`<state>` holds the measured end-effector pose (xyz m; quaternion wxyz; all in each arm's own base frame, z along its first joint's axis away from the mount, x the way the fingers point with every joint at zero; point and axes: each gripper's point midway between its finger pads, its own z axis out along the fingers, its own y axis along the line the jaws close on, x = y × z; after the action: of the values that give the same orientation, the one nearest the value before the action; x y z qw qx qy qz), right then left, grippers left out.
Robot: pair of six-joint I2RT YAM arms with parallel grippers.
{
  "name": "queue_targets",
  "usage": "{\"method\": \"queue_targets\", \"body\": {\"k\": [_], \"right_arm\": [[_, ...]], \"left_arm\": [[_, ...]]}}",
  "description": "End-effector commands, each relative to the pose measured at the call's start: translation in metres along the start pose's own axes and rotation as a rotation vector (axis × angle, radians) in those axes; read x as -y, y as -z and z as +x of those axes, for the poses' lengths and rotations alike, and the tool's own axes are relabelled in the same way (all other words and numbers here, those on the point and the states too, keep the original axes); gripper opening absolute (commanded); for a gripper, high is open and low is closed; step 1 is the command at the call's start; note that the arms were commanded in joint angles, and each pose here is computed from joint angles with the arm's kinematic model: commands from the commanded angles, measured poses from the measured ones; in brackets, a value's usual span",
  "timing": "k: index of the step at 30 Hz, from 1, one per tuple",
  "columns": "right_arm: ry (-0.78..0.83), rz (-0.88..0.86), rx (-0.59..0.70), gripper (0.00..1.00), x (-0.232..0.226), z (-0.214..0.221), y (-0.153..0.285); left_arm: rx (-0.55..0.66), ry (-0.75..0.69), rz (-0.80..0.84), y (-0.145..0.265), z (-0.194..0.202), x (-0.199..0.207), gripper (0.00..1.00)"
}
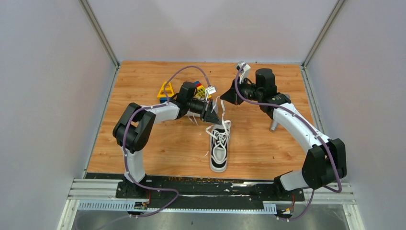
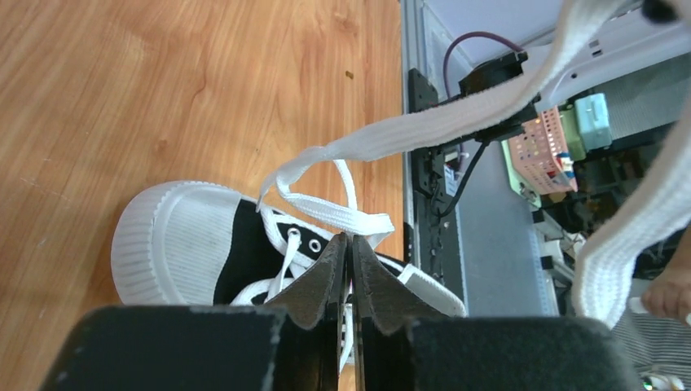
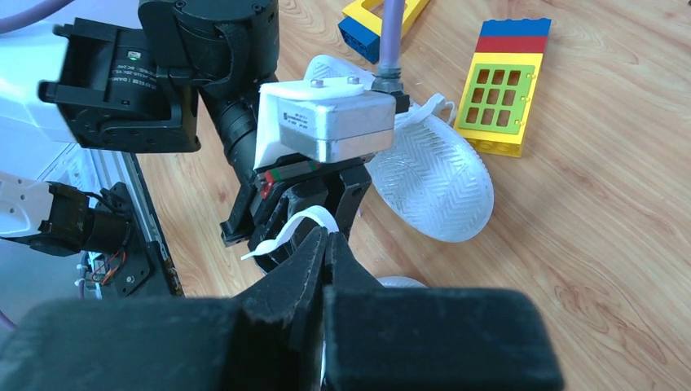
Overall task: Tie the shoes
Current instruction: Cross the shoelace with the shoelace.
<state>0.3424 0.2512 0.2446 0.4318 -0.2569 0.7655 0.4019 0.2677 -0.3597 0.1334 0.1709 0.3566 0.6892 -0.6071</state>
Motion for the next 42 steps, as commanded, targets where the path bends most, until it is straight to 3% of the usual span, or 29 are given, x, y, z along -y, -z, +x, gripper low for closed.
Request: {"method": "queue_targets", "body": {"k": [1,7,16,26,29,32,34,42], "right_arm": [[0.003,-0.017,0.056,0.00,-0.006,-0.022,0.000],[-0.023,-0.009,0.051,0.00,-0.003,-0.017,-0.002],[-0.041,-0.014,0.052,0.00,-0.003,-0.016,-0.003],[-0.076,-0.019,0.047,0.00,-0.001,-0.011,-0.007],[-0.087,-0.020,0.050,0.00,-0.001,-0.012,-0.008],[-0.099,-0.020,0.053,0.00,-0.001,-0.013,-0.009],[-0.108,-0.019,0.056,0.00,-0.001,-0.014,-0.010],[-0.107,-0.012,0.057,0.00,0.001,-0.014,-0.010]], "left_arm": [[0.036,0.061,0.070,0.002,-0.012,0.008,0.14],[0.060,0.127,0.153,0.006,-0.017,0.010,0.20],[0.060,0.153,0.132,0.004,-0.017,0.003,0.31],[0.062,0.152,0.120,0.003,-0.019,0.001,0.16],[0.062,0.163,0.113,0.003,-0.019,0.000,0.30],[0.060,0.182,0.113,0.002,-0.022,-0.002,0.33],[0.061,0.190,0.116,0.001,-0.023,-0.003,0.30],[0.062,0.194,0.125,0.001,-0.024,-0.003,0.01]]}}
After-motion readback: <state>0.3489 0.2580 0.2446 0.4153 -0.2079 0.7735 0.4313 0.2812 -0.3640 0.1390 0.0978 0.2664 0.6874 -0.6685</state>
